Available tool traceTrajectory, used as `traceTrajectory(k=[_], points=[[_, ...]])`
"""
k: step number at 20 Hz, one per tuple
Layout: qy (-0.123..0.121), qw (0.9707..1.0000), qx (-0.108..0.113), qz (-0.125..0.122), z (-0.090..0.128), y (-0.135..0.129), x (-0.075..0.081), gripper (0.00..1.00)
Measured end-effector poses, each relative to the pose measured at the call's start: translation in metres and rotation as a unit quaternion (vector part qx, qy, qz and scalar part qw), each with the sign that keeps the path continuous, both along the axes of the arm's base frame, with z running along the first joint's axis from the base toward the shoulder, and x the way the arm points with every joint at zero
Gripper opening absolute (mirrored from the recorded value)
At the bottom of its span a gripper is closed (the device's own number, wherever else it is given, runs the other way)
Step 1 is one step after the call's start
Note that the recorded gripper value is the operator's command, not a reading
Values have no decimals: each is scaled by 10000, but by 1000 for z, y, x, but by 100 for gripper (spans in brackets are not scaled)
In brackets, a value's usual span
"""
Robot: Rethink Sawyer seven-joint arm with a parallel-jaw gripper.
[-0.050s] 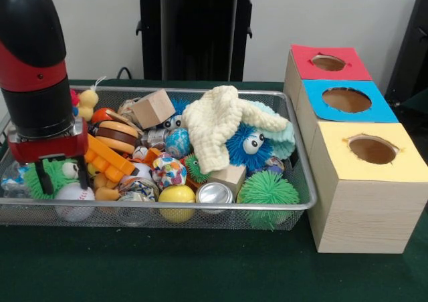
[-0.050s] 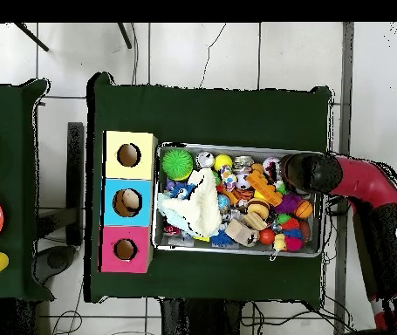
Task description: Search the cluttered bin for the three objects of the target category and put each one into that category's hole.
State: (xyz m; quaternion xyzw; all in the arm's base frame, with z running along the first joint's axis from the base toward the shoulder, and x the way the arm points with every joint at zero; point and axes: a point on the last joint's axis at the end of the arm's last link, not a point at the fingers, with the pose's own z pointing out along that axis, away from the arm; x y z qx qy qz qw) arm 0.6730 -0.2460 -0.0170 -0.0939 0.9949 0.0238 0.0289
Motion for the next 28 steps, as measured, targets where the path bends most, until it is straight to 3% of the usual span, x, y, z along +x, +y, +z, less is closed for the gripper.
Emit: traceTrajectory(k=[6, 19, 28], points=[[-7, 10000, -8, -72, 2, -11, -4, 100], [79, 9995, -101, -303, 6, -57, -37, 100], [85, 9995, -134, -283, 5, -59, -39, 100]])
